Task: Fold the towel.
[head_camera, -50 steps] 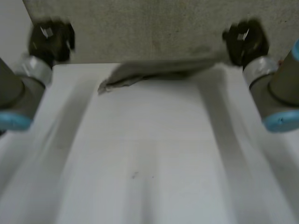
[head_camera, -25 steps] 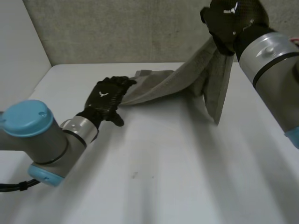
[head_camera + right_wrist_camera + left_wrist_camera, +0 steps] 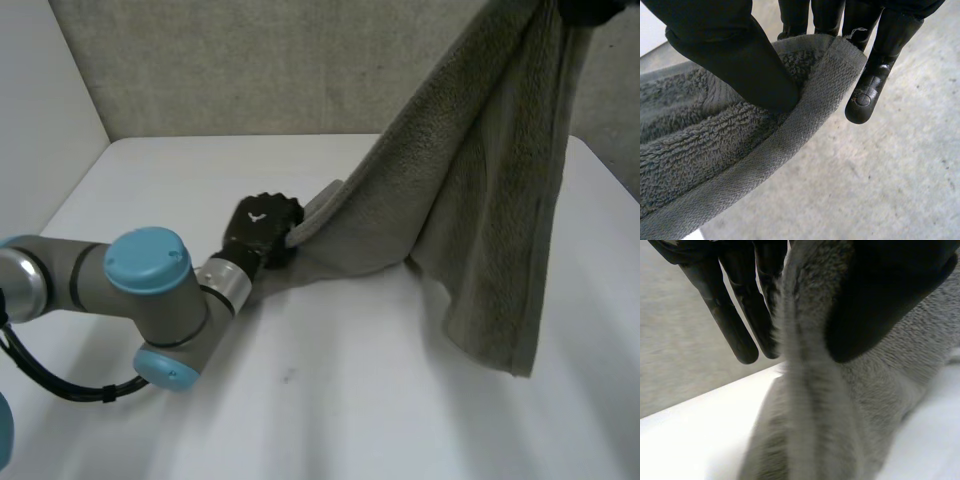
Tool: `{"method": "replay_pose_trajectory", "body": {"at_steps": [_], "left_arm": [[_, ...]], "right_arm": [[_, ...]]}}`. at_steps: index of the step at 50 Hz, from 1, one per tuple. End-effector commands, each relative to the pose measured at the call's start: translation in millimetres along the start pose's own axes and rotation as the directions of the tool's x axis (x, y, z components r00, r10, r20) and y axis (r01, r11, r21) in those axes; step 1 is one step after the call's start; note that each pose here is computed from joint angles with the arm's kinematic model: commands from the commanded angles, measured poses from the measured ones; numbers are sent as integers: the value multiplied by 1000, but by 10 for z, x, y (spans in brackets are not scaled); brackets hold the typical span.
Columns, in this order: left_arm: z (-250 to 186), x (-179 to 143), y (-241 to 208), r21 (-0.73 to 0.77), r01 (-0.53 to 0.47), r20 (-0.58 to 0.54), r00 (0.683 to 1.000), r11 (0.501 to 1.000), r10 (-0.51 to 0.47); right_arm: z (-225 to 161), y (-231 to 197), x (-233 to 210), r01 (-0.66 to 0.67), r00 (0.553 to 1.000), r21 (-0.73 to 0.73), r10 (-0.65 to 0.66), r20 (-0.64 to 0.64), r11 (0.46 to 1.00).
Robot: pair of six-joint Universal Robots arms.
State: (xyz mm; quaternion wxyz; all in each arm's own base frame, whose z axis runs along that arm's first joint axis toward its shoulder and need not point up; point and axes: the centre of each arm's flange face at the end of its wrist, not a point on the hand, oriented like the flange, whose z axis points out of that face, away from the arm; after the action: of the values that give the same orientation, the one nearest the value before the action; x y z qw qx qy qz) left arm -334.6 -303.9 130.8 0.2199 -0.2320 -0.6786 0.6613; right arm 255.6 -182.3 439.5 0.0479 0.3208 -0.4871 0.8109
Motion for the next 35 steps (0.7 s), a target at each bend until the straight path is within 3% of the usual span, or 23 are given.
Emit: {"method": "replay_pose_trajectory", "body": {"at_steps": [1, 5, 7, 9, 13, 15, 18, 20, 21, 23, 24, 25, 26, 27, 29, 31, 32, 34, 35], "left_arm": [[-253, -706, -606, 49, -124, 246, 963, 991, 108], [-469, -855, -891, 55, -243, 289, 932, 968, 218], [-671, -765, -1125, 69, -343, 248, 916, 937, 317], [-783, -706, -1241, 75, -376, 216, 910, 924, 353], [-1009, -588, -1403, 49, -411, 146, 905, 911, 400], [-1203, -548, -1326, -96, -399, 62, 912, 912, 405], [-1297, -561, -1258, -193, -397, 24, 912, 897, 409], [-1456, -573, -1127, -357, -437, -68, 893, 826, 444], [-1457, -573, -1126, -357, -438, -68, 893, 825, 444], [-1571, -585, -1019, -453, -516, -169, 850, 727, 498], [-1572, -586, -1018, -454, -516, -170, 850, 726, 498], [-1585, -601, -941, -482, -539, -218, 837, 691, 501], [-1585, -601, -940, -483, -539, -218, 837, 690, 501], [-1547, -645, -842, -502, -562, -254, 823, 658, 509], [-1481, -690, -740, -517, -569, -277, 818, 640, 504], [-1274, -781, -662, -506, -582, -281, 809, 637, 516], [-1272, -782, -662, -506, -582, -281, 809, 637, 516], [-941, -908, -701, -454, -613, -239, 783, 646, 575], [-940, -909, -701, -454, -614, -239, 782, 646, 575]], "right_arm": [[71, 558, -89, 81, 996, -189, -72, 53, 979], [113, 906, -204, 123, 989, -286, -95, 110, 950], [82, 1163, -374, 145, 980, -356, -85, 179, 923], [49, 1254, -455, 153, 974, -385, -73, 213, 910], [-33, 1429, -601, 180, 958, -443, -54, 283, 878], [-160, 1621, -758, 236, 925, -508, -33, 378, 829], [-238, 1715, -834, 277, 902, -535, -23, 432, 798], [-405, 1879, -969, 372, 838, -566, -4, 546, 736], [-405, 1879, -970, 373, 837, -566, -4, 547, 735], [-562, 2034, -1089, 470, 760, -571, 21, 650, 673], [-562, 2035, -1090, 471, 759, -571, 21, 651, 672], [-591, 2098, -1136, 501, 730, -568, 33, 682, 653], [-592, 2099, -1137, 501, 730, -568, 33, 682, 653], [-579, 2143, -1173, 518, 714, -557, 31, 700, 649], [-517, 2181, -1190, 518, 716, -551, 20, 698, 654], [-218, 2208, -1163, 490, 760, -530, -42, 648, 691], [-217, 2208, -1163, 490, 760, -530, -42, 648, 692], [216, 2150, -1060, 423, 838, -491, -124, 531, 762], [218, 2150, -1059, 423, 838, -490, -124, 531, 762]]}}
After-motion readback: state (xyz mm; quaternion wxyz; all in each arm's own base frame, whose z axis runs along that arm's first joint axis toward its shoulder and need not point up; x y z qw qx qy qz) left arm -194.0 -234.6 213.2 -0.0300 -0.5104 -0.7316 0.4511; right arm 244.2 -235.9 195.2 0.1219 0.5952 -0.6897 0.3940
